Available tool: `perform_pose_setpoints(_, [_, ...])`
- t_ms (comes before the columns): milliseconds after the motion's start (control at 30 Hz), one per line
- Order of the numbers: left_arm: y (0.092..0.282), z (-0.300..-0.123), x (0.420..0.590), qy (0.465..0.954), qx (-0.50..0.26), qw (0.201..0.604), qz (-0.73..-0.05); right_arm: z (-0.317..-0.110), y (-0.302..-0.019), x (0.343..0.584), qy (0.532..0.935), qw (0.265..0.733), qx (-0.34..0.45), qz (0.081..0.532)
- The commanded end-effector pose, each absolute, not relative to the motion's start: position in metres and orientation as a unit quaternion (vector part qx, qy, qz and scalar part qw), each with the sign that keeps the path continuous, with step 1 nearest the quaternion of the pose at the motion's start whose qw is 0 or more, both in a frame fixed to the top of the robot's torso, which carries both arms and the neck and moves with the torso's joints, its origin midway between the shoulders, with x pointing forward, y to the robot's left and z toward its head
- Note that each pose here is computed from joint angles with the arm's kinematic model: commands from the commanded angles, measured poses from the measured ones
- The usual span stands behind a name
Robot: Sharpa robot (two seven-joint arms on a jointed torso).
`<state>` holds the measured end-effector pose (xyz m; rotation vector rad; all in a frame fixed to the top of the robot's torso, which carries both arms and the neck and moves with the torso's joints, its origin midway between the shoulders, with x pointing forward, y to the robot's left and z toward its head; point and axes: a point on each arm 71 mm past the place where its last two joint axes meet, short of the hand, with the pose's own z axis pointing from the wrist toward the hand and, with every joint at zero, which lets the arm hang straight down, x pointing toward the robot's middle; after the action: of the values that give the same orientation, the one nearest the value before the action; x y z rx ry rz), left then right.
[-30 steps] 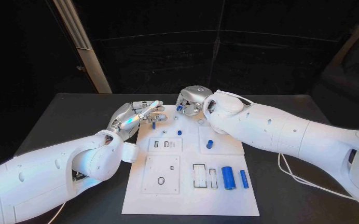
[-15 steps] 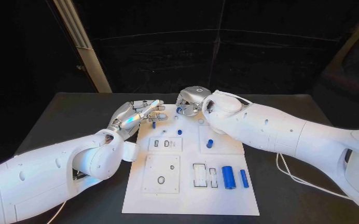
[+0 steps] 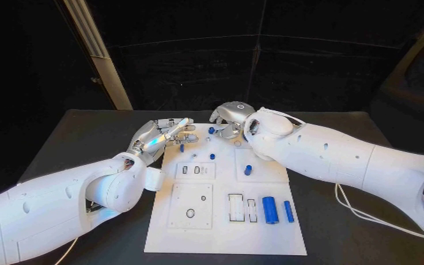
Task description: Assemble the parts on the task board
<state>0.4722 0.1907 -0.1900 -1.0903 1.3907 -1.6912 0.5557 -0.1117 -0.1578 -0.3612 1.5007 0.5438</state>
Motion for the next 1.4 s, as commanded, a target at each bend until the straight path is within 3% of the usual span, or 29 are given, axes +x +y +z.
perform_pose_setpoints(33, [0.191,-0.188,0.472,0.535,-0.414,0.340,-0.653,-0.151,-0.130,0.552,0.658,0.698,-0.122,0.255])
perform_pose_setpoints(333, [0.192,-0.188,0.471,0.535,-0.414,0.340,-0.653,-0.148,-0.190,0.541,0.711,0.655,-0.039,0.251])
perform_pose_setpoints(633, [0.193,-0.189,0.472,0.536,-0.415,0.339,-0.653,-0.152,-0.228,0.537,0.748,0.633,-0.024,0.199])
perform_pose_setpoints(900, [0.192,-0.189,0.472,0.536,-0.415,0.338,-0.652,-0.157,-0.232,0.543,0.762,0.623,-0.025,0.173])
perform_pose_setpoints(1400, [0.192,-0.190,0.473,0.538,-0.415,0.338,-0.652,-0.160,-0.221,0.546,0.768,0.617,-0.040,0.166])
